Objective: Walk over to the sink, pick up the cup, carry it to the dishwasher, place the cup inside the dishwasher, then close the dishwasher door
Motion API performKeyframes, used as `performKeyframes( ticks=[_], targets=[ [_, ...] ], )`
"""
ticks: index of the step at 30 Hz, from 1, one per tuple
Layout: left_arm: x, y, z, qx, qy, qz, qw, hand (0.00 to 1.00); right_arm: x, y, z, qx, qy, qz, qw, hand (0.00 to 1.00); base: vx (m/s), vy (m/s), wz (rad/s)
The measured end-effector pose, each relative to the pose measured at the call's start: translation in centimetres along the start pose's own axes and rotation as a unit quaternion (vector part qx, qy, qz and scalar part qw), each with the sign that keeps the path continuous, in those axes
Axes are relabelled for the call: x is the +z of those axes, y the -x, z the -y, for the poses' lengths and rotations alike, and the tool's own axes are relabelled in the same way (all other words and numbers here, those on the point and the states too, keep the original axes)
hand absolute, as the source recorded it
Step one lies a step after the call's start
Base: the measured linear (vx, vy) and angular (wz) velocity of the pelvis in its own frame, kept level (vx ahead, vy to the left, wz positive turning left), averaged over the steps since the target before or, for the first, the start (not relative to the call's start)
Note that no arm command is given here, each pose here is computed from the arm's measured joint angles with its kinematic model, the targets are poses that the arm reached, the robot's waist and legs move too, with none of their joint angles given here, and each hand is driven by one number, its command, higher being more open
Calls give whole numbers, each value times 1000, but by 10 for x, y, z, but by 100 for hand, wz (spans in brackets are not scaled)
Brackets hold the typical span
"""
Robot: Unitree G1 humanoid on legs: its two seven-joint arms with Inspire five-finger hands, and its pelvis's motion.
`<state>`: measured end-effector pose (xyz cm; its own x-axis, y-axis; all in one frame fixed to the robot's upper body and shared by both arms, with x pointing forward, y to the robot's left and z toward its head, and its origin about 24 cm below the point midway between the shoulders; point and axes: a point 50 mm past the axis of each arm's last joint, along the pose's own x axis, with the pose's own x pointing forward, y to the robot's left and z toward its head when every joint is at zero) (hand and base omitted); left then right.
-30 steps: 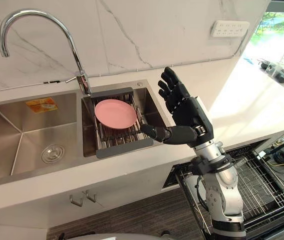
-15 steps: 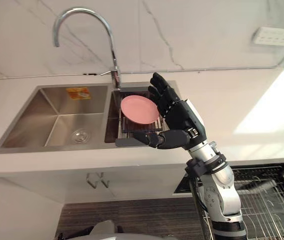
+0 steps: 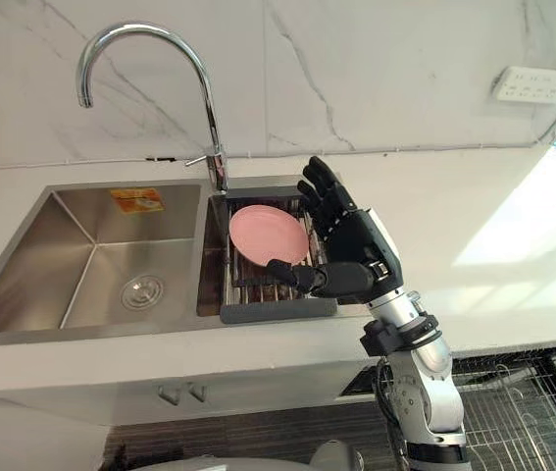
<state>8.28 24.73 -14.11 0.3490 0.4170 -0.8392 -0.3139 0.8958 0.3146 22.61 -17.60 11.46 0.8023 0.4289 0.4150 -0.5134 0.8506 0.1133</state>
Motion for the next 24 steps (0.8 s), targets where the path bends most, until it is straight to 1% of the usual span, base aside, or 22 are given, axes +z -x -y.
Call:
performKeyframes(
  ticks=[4,5,13,15,18,19,21,23,24],
  targets=[
    [5,0,5,-7,2,-5,1000,100,6,3,9,-25,19,1,999,100,97,-179,0],
    [-21,4,-3,19,26,-42,999,100,20,9,14,-74,30,33,996,100,0,0,0],
    [-21,4,-3,19,27,-40,999,100,20,9,14,-75,33,32,996,100,-6,-6,-2],
    [-21,4,-3,16,27,-39,999,100,20,9,14,-75,51,23,996,100,-6,-23,1],
    [-19,4,0,2,26,-33,999,100,18,10,15,-75,107,-14,991,100,-13,-55,5],
    [-18,4,1,-5,24,-31,999,100,16,11,16,-73,135,-40,987,100,-28,-43,12],
    [-17,4,4,-18,17,-29,999,100,9,14,15,-71,184,-86,977,100,-31,-45,16],
    [-17,5,10,-37,5,-28,999,100,-2,17,12,-70,253,-143,954,100,-19,-18,14],
    [-18,5,11,-40,3,-30,999,100,-5,18,11,-71,266,-153,949,100,-11,-6,8]
  ],
)
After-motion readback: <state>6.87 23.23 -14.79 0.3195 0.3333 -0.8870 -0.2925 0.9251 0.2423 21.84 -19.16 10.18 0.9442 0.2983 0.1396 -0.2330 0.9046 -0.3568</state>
